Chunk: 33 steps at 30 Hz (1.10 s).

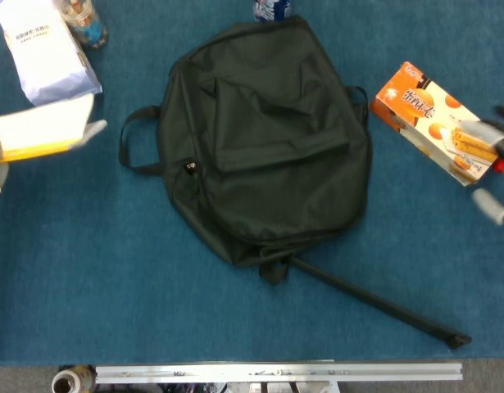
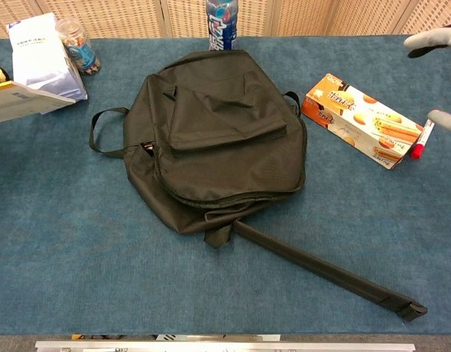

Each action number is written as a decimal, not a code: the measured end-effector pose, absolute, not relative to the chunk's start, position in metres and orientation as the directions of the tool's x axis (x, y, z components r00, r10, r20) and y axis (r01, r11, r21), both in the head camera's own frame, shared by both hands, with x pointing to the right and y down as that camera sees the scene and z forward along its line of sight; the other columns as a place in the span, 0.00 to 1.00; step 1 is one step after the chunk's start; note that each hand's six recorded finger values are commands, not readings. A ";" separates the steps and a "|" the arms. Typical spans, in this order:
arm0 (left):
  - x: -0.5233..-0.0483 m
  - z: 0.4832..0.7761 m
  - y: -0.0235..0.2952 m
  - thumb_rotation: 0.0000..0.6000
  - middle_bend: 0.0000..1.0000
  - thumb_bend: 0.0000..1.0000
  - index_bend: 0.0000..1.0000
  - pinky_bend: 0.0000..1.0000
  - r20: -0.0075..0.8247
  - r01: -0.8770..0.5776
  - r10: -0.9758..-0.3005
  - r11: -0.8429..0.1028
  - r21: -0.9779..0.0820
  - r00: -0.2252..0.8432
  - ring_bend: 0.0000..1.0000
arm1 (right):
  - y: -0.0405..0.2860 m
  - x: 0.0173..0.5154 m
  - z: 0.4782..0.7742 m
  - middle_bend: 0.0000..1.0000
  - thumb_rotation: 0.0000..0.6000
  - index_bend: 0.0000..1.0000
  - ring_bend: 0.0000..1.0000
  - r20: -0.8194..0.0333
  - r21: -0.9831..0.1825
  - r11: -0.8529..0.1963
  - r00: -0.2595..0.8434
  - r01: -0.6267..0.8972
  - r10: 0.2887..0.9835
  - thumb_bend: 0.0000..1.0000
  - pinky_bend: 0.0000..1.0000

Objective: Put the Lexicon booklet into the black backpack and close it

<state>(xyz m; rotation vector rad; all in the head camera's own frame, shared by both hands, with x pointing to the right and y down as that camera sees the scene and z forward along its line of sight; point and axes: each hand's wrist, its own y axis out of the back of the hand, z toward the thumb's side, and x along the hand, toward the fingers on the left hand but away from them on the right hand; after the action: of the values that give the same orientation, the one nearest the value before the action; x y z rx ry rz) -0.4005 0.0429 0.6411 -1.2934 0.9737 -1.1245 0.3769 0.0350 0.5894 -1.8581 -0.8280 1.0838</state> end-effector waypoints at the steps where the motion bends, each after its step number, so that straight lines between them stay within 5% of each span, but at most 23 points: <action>1: -0.398 0.639 0.044 1.00 0.59 0.35 0.65 0.41 0.060 0.072 -0.974 -0.046 -0.996 0.220 0.46 | 0.035 0.369 0.592 0.21 1.00 0.16 0.06 -0.386 -0.868 -0.480 0.434 0.128 0.814 0.29 0.12; 13: -0.371 0.628 0.065 1.00 0.59 0.35 0.65 0.41 0.027 0.045 -0.930 -0.012 -0.999 0.368 0.46 | 0.042 0.282 0.633 0.26 1.00 0.20 0.09 -0.524 -0.741 -0.670 0.586 0.044 0.618 0.15 0.17; 33: -0.350 0.630 0.076 1.00 0.59 0.35 0.65 0.41 0.023 0.026 -0.895 -0.012 -1.000 0.445 0.46 | 0.049 0.186 0.710 0.27 1.00 0.22 0.10 -0.623 -0.676 -0.729 0.609 -0.105 0.490 0.14 0.17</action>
<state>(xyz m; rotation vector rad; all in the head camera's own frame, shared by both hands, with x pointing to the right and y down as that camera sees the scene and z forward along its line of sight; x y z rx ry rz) -0.3497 0.0763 0.6304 -1.3889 0.8389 -0.8863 0.1864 0.0486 0.7098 -2.1411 -0.3017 1.1052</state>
